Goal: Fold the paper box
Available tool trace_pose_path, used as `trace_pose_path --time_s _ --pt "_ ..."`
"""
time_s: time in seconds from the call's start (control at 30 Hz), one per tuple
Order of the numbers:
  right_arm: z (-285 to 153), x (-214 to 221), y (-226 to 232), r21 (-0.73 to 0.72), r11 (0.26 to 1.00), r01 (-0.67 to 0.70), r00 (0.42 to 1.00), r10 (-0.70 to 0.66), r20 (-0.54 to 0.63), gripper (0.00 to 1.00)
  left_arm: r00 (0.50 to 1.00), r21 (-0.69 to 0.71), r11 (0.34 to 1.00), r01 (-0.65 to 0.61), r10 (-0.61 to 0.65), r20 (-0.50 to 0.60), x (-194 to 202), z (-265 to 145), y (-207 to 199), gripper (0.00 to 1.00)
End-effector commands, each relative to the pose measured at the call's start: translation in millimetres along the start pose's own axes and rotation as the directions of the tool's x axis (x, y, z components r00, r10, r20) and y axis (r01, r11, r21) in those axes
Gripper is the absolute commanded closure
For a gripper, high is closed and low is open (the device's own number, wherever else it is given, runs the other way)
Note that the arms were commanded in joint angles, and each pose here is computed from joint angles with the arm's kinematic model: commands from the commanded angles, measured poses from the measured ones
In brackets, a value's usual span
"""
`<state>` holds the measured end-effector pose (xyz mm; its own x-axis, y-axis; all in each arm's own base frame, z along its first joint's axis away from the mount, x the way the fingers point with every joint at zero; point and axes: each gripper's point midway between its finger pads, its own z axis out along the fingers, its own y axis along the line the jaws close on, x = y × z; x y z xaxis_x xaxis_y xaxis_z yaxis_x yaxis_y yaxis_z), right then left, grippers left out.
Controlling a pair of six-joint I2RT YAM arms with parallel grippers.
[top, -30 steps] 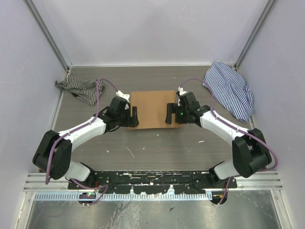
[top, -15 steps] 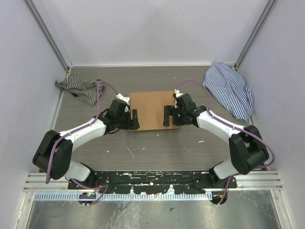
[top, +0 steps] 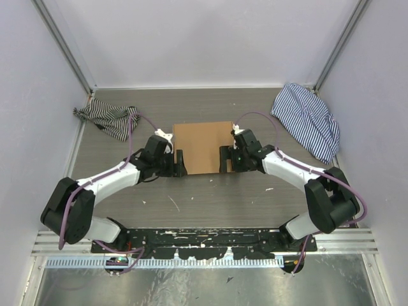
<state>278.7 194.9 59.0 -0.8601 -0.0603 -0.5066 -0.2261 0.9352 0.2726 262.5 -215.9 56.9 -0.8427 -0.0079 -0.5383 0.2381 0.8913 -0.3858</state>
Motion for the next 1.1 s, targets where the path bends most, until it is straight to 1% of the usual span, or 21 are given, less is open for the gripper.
trace_pose_path --time_s 0.0,0.3,0.6,0.83,1.07 --pt "-3.7 -9.4 12.2 -0.042 0.999 0.021 0.999 -0.019 0.05 0.0 1.0 0.074 0.997 0.006 -0.008 0.023 -4.4 -8.4 -15.4 0.24" --pt "-22.9 -19.6 28.9 -0.093 0.995 0.025 0.997 -0.018 0.08 0.0 0.999 0.12 0.992 0.024 -0.026 0.018 -9.1 -19.0 -28.2 0.26" --pt "-41.1 -24.4 39.6 -0.128 0.991 0.025 0.996 -0.014 0.087 0.05 0.999 0.12 0.992 0.039 -0.04 0.009 -10.5 -31.3 -31.7 0.27" --pt "-46.8 -27.6 36.7 -0.106 0.994 0.029 0.995 -0.018 0.097 0.06 0.999 0.128 0.991 0.046 -0.047 0.006 -11.8 -36.7 -35.1 0.27" --pt "-43.7 -26.8 30.2 -0.074 0.997 0.035 0.995 -0.028 0.097 0.07 0.998 0.177 0.982 0.068 -0.07 0.003 -13.7 -37.8 -45.1 0.28"
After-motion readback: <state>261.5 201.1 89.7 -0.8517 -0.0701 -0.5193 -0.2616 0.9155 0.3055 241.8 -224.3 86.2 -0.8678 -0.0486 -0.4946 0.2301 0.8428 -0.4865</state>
